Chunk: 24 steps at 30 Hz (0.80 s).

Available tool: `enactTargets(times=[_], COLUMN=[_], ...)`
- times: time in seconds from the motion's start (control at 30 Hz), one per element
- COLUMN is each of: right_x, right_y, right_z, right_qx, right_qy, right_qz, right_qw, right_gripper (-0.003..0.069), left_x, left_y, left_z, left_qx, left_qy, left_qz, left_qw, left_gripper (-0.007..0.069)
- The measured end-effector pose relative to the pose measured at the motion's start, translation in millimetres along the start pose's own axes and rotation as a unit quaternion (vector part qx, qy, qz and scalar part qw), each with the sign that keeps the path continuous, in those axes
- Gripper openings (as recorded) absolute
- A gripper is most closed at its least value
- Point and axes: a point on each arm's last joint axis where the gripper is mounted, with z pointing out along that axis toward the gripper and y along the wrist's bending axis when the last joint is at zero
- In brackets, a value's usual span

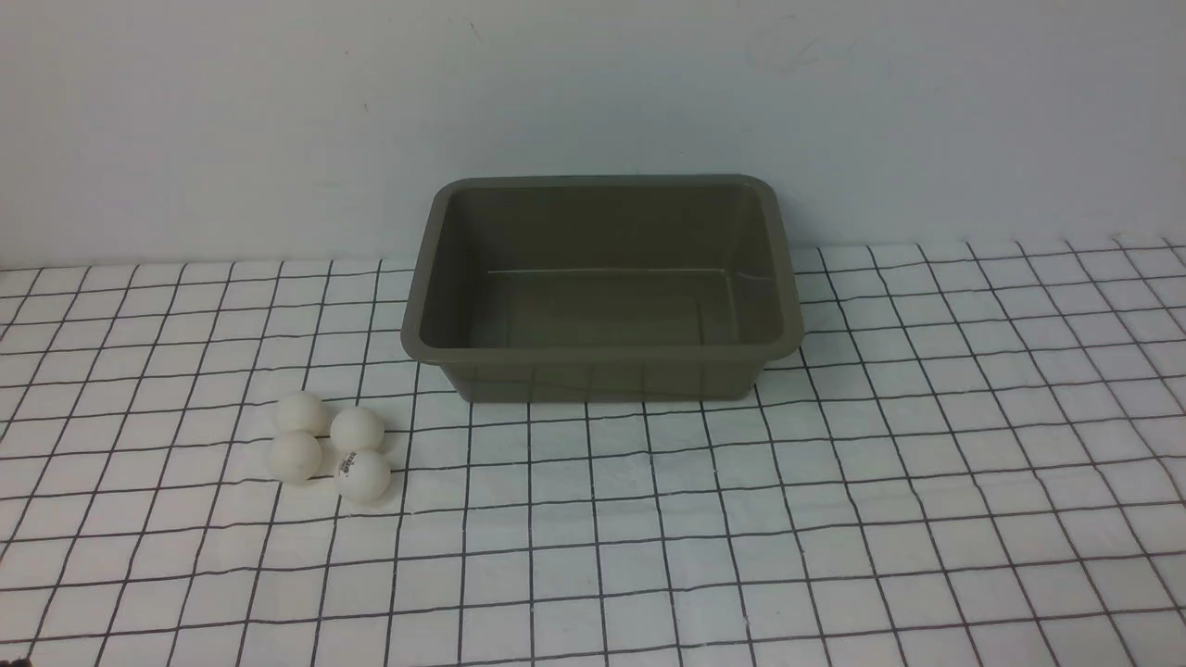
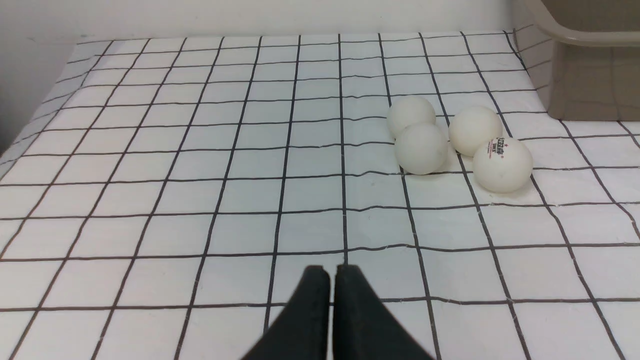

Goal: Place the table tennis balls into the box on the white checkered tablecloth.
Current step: 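Reach for and grasp a ping pong ball on the table beside the basket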

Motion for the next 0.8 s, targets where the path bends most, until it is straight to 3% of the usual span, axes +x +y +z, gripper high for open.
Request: enactTargets(times=[0.8], right_x=[0.0], right_y=[0.0], right_z=[0.0], right_qx=[0.0], right_qy=[0.0], right_qz=[0.0], right_qw=[1.0], right_gripper=[-0.0017], left_x=[0.3], left_y=[0.0], left_z=[0.5], left_qx=[0.0], left_qy=[0.004], left_qz=[0.0], left_qw=[1.0], left_gripper=[-0.0004])
